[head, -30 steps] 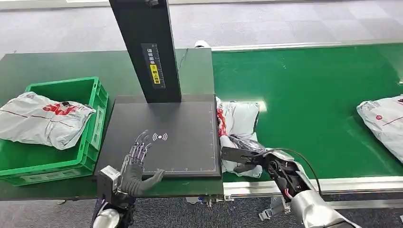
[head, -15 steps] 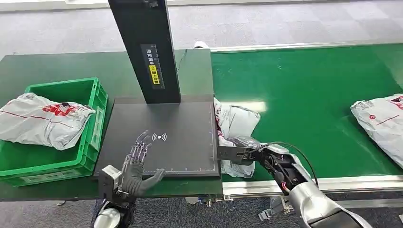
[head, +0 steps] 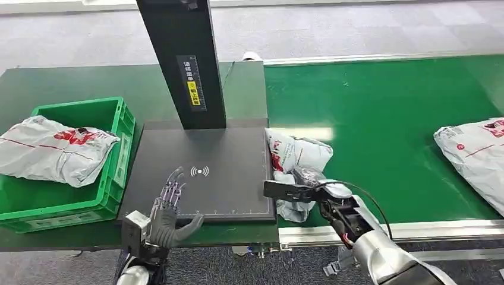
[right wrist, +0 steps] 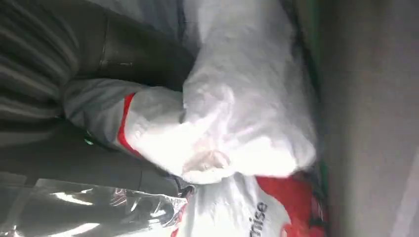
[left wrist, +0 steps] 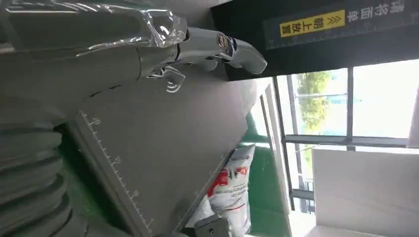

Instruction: Moved the parcel from conveyor to table for the left to box.

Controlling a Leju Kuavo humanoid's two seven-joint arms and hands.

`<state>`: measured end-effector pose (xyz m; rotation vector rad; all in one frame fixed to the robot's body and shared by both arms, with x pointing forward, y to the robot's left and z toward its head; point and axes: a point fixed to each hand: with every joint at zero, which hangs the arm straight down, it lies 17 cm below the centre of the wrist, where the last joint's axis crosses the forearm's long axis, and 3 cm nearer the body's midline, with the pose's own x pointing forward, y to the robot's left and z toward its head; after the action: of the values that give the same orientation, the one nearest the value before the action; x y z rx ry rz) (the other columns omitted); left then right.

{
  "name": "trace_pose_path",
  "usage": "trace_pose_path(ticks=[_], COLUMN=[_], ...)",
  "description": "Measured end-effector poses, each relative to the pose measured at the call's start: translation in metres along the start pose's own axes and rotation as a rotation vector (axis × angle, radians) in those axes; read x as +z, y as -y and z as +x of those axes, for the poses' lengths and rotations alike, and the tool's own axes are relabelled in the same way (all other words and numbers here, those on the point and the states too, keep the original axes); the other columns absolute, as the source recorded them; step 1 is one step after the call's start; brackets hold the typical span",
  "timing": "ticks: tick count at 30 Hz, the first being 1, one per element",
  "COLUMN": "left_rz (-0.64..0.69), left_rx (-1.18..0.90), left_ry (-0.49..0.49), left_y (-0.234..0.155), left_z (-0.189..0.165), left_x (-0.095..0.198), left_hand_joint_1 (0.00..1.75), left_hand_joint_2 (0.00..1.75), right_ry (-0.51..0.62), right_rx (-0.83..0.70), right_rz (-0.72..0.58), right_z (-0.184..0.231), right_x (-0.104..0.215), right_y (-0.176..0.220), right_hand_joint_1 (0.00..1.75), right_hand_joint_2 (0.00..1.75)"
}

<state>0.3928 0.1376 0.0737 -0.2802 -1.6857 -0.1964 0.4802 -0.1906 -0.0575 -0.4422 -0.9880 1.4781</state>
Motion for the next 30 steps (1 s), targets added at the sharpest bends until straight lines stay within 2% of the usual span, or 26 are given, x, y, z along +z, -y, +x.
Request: trace_pose_path(ticks=[4,6,9,14,22,26,30], left_rz=[0.035,0.043,0.048,0.057,0.114,0.173,0.212], left_rx=[0.001,0.001,0.0,-0.002,0.015,0.031,0.048], left_ry=[0.019,0.032,0.039,0.048,0.106,0.168,0.217], left_y=[-0.007,-0.01,-0.011,-0.015,-0.028,-0.04,-0.046], left_z=[0.005,0.009,0.012,0.015,0.027,0.043,0.057], left_x=[0.016,0.017,0.018,0.017,0.017,0.016,0.015], left_hand_joint_1=[0.0,0.0,0.0,0.0,0.0,0.0,0.0], left_hand_joint_2=[1.75,1.75,1.75,1.75,1.75,1.75,1.75], right_ry=[0.126,0.171,0.202,0.229,0.443,0.528,0.583], right_rx=[-0.113,-0.171,-0.206,-0.237,-0.409,-0.441,-0.433], right_rz=[-0.352,-0.464,-0.537,-0.587,-0.958,-1.045,-1.087], right_z=[0.044,0.058,0.067,0.073,0.095,0.11,0.13], right_x=[0.007,0.016,0.027,0.036,0.101,0.125,0.135], right_y=[0.069,0.101,0.126,0.139,0.207,0.222,0.227], right_hand_joint_1=[1.75,1.75,1.75,1.75,1.75,1.75,1.75], right_hand_joint_2=[1.75,1.75,1.75,1.75,1.75,1.75,1.75])
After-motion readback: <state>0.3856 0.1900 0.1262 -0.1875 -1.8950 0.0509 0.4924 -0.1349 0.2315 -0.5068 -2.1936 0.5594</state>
